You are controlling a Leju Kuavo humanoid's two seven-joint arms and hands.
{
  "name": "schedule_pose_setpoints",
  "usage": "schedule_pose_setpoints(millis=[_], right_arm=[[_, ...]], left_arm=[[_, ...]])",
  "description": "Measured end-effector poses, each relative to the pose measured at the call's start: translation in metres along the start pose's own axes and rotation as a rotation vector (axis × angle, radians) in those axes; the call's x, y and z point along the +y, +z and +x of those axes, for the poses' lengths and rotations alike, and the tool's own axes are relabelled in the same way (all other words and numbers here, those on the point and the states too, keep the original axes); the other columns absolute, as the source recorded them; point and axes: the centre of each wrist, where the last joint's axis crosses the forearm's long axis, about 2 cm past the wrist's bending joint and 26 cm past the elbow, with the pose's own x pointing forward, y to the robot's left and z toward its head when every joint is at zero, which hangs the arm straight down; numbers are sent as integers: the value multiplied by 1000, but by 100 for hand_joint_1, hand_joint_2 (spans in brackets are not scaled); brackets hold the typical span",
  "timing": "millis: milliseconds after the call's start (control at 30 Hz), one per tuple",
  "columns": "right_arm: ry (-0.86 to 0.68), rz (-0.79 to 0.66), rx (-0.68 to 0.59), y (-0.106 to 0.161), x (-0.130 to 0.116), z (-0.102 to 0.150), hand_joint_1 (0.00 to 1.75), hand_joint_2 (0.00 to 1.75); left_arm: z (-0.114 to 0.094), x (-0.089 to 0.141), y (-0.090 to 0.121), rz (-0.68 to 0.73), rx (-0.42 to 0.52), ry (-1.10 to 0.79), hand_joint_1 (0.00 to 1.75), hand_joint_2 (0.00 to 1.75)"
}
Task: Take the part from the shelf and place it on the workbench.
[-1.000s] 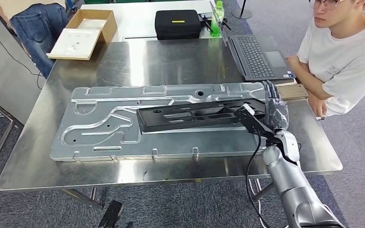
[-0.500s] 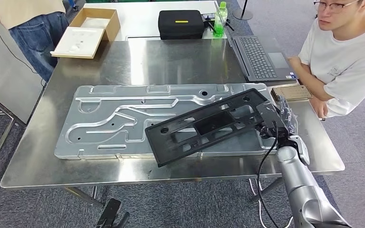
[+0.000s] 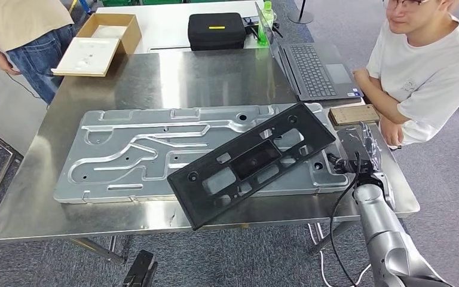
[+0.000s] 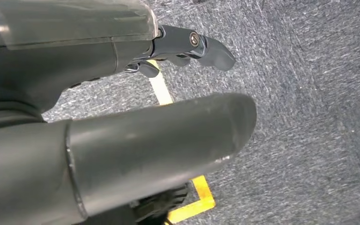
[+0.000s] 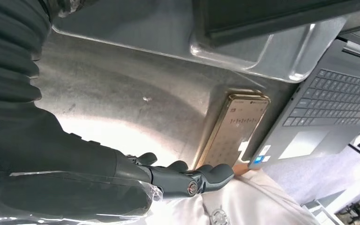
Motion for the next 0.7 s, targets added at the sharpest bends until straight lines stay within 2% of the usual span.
schedule_pose_setpoints(millis=[100,267,400,567,700], right_arm=[[-26,-7,3,0,-1,-1,0,0],[-146,-16,-6,-4,-7,-1,0,0],[-202,-54,-76,-4,-10,-2,0,175],[-41,-249,-364,-2,-17,25,0,175],[15,-323,-492,6,-17,44,0,175]], left_arm=[[1,1,-1,2,-1,-2,0,0],[2,2,-2,1,-5,-4,0,0],[1,1,-1,-2,-5,-7,0,0],[1,1,-1,5,-10,-10,0,0],[-1,-1,1,2,-7,-11,0,0]])
